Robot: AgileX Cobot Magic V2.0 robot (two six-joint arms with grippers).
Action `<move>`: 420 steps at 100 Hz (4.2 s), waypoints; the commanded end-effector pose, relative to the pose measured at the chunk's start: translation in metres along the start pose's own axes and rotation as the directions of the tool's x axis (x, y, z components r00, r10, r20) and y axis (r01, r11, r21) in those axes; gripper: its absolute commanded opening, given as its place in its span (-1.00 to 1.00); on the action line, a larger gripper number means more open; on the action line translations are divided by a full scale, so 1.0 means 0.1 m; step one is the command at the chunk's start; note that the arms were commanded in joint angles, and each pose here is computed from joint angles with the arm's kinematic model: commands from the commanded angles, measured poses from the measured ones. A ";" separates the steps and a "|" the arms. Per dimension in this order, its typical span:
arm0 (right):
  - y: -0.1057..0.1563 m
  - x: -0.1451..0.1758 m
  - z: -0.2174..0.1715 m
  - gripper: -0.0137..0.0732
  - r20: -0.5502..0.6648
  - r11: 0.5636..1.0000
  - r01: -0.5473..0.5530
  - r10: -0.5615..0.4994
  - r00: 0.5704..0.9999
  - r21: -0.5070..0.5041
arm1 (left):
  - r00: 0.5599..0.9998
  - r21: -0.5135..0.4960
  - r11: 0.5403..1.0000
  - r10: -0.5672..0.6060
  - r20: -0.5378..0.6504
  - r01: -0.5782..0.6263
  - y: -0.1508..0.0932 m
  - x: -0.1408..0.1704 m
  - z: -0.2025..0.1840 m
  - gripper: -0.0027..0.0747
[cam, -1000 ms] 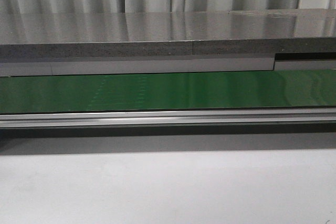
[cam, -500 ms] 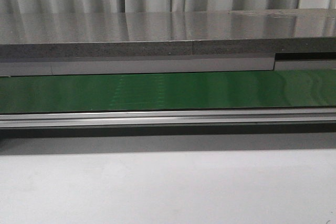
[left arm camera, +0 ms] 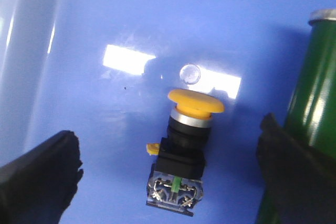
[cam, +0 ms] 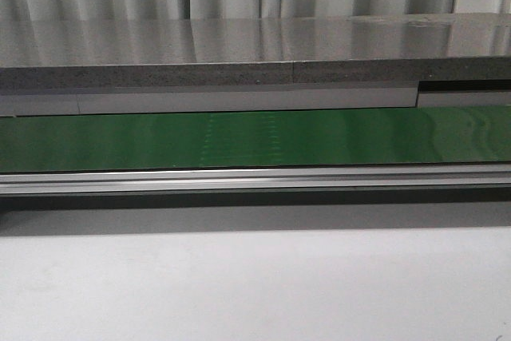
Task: Move button from left to right
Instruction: 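Grasp the yellow push button's body with the left gripper, then lift the button with the left gripper and carry it over the belt, then lower the button onto the green belt and open the left gripper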
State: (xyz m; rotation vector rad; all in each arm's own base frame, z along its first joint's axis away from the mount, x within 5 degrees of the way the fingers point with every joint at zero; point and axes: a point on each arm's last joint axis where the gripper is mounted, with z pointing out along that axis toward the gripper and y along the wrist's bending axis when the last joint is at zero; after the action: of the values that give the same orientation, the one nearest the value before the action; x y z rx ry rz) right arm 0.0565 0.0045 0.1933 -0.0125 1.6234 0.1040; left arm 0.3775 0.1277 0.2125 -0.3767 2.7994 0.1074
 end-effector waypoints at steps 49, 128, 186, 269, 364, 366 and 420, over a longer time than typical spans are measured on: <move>0.00 -0.14 -0.03 -0.84 0.119 1.000 0.007 -0.006 0.993 -0.003 | 1.000 -0.004 1.000 -0.013 0.017 0.013 0.05 -0.06 0.02 0.72; 0.00 -0.14 -0.03 -0.84 0.119 1.000 0.007 -0.006 0.993 -0.003 | 0.996 0.014 1.000 -0.023 -0.083 0.025 0.03 0.01 0.31 -0.21; 0.00 -0.14 -0.03 -0.84 0.119 1.000 0.007 -0.006 0.993 -0.003 | 1.000 -0.001 1.000 -0.014 -0.018 0.014 0.05 -0.08 0.05 -0.96; 0.00 -0.14 -0.03 -0.84 0.119 1.000 0.007 -0.006 0.993 -0.003 | 0.983 0.144 0.976 0.150 0.103 -0.164 -0.60 -0.06 -0.76 -0.96; 0.00 -0.14 -0.03 -0.84 0.119 1.000 0.007 -0.006 0.993 -0.003 | 0.979 0.170 0.964 0.205 0.017 -0.205 -0.80 0.00 -0.58 0.46; 0.00 -0.14 -0.03 -0.84 0.119 1.000 0.007 -0.006 0.993 -0.003 | 0.979 0.170 0.964 0.205 0.017 -0.205 -0.80 0.00 -0.58 0.46; 0.00 -0.14 -0.03 -0.84 0.119 1.000 0.007 -0.006 0.993 -0.003 | 0.943 0.228 0.938 0.195 0.270 -0.259 -0.83 0.08 -1.43 0.46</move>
State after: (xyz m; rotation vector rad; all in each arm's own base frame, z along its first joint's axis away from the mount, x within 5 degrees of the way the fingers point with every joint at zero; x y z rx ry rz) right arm 0.0565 0.0045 0.1933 -0.0125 1.6234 0.1040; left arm 0.3632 0.0371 0.2987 0.0123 2.7229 -0.1576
